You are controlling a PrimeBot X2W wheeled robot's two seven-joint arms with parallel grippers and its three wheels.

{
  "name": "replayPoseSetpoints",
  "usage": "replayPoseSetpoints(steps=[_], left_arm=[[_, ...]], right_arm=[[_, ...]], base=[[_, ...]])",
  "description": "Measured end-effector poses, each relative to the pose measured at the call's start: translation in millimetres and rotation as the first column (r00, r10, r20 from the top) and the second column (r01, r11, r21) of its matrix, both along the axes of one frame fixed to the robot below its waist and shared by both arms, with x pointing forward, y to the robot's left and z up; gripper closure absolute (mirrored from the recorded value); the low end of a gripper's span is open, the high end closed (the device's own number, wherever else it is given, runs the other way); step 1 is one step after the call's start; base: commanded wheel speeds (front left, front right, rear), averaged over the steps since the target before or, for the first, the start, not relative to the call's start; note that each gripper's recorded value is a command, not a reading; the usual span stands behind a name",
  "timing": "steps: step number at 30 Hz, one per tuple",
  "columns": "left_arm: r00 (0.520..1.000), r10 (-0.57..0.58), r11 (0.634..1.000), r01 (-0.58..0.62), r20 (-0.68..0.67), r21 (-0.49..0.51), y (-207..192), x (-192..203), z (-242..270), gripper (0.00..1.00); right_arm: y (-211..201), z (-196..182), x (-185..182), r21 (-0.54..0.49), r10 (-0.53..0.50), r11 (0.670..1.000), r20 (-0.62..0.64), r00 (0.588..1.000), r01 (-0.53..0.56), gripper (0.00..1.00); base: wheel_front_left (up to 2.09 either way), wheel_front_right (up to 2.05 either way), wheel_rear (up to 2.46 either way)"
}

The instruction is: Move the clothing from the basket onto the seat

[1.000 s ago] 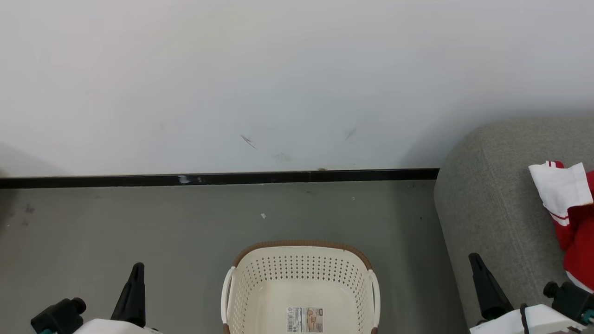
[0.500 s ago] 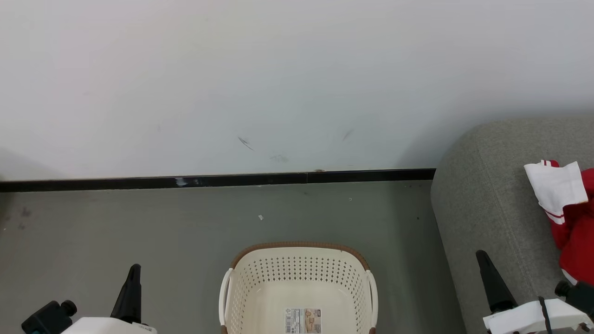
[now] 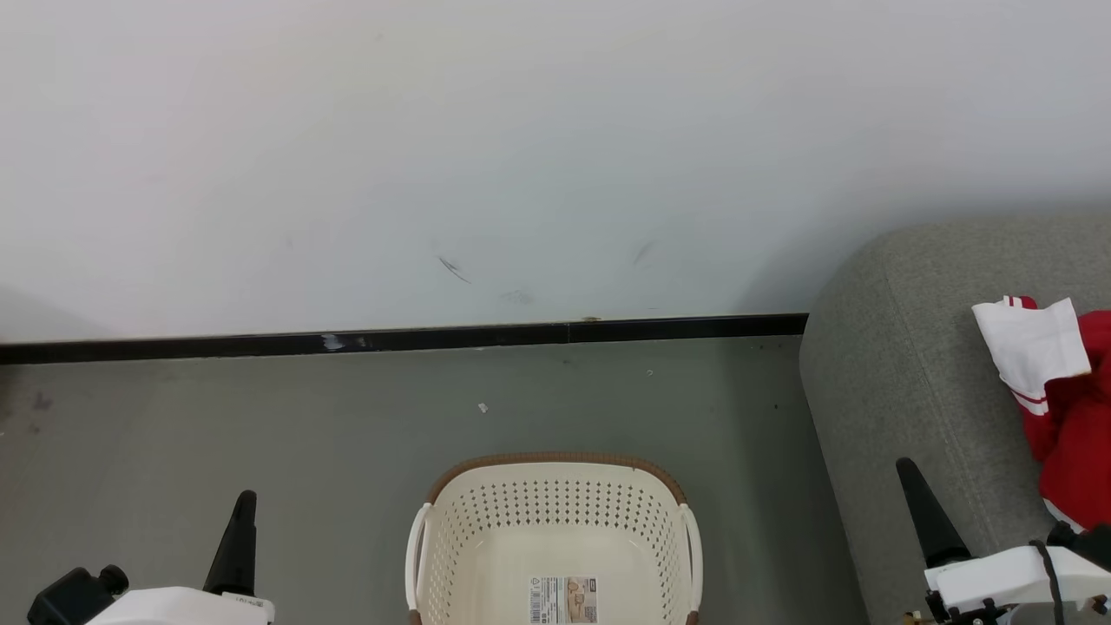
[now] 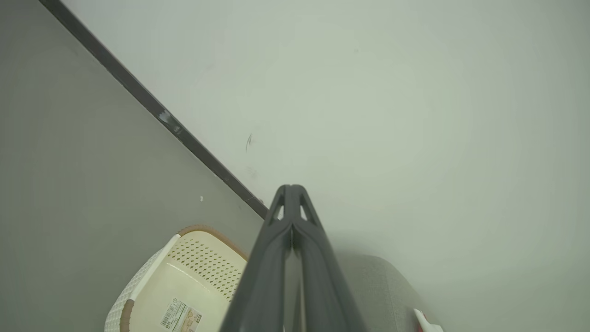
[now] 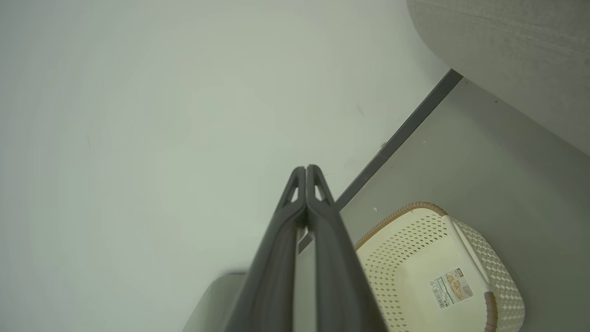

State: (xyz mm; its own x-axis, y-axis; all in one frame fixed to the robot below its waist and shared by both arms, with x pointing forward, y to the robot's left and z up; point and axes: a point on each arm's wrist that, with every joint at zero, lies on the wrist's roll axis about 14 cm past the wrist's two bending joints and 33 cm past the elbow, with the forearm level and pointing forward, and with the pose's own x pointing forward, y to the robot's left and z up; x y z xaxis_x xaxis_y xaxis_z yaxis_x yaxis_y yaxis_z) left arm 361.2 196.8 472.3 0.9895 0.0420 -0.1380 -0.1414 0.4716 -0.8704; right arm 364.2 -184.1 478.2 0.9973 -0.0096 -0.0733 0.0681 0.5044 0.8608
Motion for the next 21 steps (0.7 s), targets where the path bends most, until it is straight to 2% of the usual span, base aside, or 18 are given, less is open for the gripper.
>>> replayPoseSetpoints(steps=[10, 21], left_arm=[[1.000, -0.001, 0.992, 0.003, 0.013, -0.125, -2.3, 6.3, 3.9, 1.00], [1.000, -0.001, 0.964, 0.004, 0.013, -0.268, -5.7, 7.4, 2.6, 1.00]], right_arm=[[-4.7, 4.2, 5.7, 0.133, -0.017, 0.991, 0.005, 1.000, 0.016, 1.00], [-9.5, 0.5, 6.5, 0.286, -0.031, 0.958, -0.014, 0.999, 0.034, 1.00]], base=[[0.00, 0.00, 0.00], [0.00, 0.00, 0.00]])
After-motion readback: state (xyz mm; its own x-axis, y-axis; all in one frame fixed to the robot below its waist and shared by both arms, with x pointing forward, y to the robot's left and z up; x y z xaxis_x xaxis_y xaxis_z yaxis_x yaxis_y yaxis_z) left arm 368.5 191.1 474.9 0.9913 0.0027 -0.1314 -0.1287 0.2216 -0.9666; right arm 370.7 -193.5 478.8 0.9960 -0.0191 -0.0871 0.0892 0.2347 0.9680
